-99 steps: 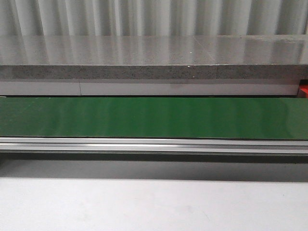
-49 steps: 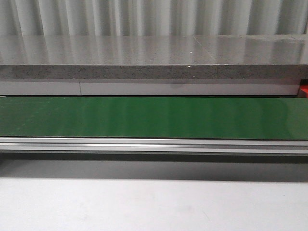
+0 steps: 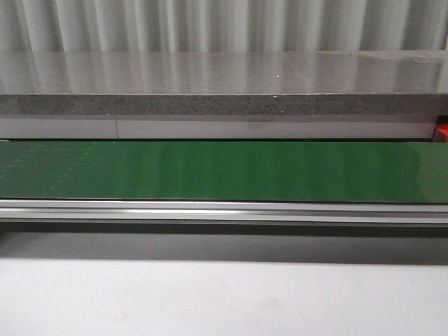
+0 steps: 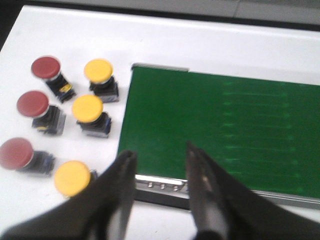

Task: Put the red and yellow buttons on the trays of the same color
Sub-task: 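Grasp another yellow button from the cluster with the left gripper, then place the yellow button on the belt start and open the left gripper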

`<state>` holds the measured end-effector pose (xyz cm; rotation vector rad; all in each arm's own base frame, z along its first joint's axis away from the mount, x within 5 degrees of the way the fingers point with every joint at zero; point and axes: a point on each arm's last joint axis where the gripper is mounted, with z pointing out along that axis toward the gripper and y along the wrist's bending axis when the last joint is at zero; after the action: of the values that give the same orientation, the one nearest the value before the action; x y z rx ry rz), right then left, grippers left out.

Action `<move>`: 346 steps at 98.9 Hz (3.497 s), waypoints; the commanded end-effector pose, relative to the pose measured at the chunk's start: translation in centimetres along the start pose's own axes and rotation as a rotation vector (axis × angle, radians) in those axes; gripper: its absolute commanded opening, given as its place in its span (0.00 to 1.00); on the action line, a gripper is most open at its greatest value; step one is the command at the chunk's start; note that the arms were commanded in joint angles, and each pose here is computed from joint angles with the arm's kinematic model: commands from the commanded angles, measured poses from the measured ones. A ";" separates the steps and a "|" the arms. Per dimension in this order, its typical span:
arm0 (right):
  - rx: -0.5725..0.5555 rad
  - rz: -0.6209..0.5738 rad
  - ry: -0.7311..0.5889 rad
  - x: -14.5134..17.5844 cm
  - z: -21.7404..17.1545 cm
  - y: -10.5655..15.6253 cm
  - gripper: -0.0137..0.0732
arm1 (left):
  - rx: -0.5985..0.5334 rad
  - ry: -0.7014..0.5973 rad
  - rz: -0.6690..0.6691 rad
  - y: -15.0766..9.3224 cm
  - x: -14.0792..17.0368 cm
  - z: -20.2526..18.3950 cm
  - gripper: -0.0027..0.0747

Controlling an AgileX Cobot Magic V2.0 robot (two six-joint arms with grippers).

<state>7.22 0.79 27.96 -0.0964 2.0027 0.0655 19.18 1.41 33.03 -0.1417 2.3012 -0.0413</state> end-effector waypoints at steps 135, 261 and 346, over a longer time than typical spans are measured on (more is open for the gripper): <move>0.006 -0.001 -0.090 -1.4 -0.3 0.0 0.08 | -0.201 0.657 -0.393 10.6 0.7 18.4 0.66; 0.006 -0.001 -0.090 -1.4 -0.3 0.0 0.08 | -0.107 0.567 0.002 3.4 -7.3 14.2 0.20; 0.006 -0.001 -0.092 -1.4 -0.4 0.0 0.08 | 0.044 0.531 -0.010 -0.7 -9.8 16.0 0.81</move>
<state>7.22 0.79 27.96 -0.0947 2.0028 0.0666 37.42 2.62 25.77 -0.1455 2.9635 -0.1156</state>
